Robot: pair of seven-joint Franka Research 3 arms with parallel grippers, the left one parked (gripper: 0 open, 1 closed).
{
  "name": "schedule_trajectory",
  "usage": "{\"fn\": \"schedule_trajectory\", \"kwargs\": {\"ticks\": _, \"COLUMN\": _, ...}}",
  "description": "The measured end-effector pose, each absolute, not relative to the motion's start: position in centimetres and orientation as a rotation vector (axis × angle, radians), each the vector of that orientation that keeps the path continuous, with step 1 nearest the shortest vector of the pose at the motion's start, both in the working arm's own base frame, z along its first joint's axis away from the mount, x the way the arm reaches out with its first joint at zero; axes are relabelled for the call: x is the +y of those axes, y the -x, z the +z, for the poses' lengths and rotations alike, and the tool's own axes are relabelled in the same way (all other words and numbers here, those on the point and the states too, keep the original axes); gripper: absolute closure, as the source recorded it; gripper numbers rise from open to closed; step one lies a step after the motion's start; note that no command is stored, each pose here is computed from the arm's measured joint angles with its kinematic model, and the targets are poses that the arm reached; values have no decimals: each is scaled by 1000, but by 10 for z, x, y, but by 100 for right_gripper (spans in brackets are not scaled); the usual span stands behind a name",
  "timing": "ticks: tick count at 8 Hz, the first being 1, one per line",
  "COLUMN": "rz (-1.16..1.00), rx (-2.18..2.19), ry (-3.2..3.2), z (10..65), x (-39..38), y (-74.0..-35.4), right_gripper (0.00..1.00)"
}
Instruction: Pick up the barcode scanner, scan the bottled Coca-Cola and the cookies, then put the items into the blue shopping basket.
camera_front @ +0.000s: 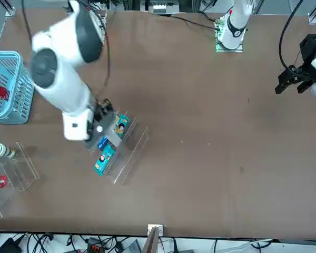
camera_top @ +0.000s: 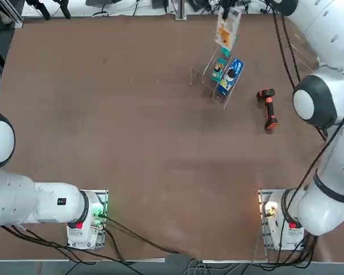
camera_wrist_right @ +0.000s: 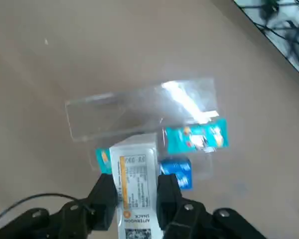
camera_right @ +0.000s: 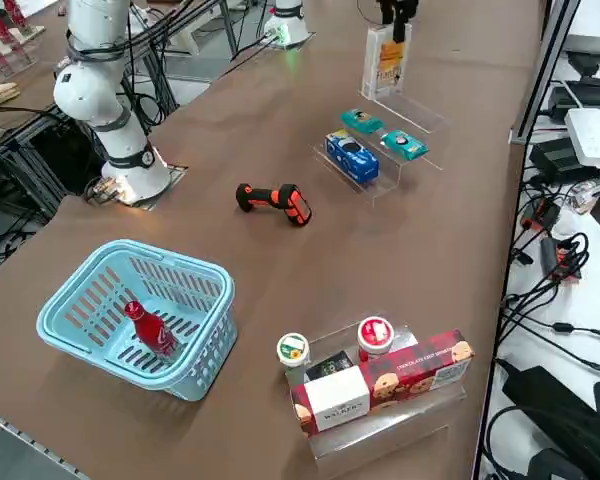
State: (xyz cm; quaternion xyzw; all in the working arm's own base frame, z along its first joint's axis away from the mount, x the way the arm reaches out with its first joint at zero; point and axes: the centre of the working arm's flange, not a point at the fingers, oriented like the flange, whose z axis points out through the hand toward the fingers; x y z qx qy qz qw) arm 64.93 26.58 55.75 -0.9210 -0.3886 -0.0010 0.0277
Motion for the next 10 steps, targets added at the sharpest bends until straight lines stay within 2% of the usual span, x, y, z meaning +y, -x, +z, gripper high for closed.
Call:
{"fn": "schedule_trajectory", "kwargs": {"ticks": 3, "rz": 127, "rx": -1370, "ry": 2806, "z": 607, "x": 135, "y": -644, "right_gripper": 55}}
{"fn": "schedule_trajectory", "kwargs": {"ticks": 6, "rz": 204, "rx": -1460, "ry": 2715, "z": 606, "x": -22, "y": -635, "right_gripper": 55}}
{"fn": "schedule_trajectory", "kwargs": {"ticks": 8, "rz": 208, "rx": -1441, "ry": 2658, "z": 607, "x": -111, "y": -599, "right_gripper": 55}}
{"fn": "schedule_trajectory", "kwargs": {"ticks": 10, "rz": 160, "rx": -1423, "ry": 2621, "z": 605, "x": -192, "y": -547, "right_gripper": 55}}
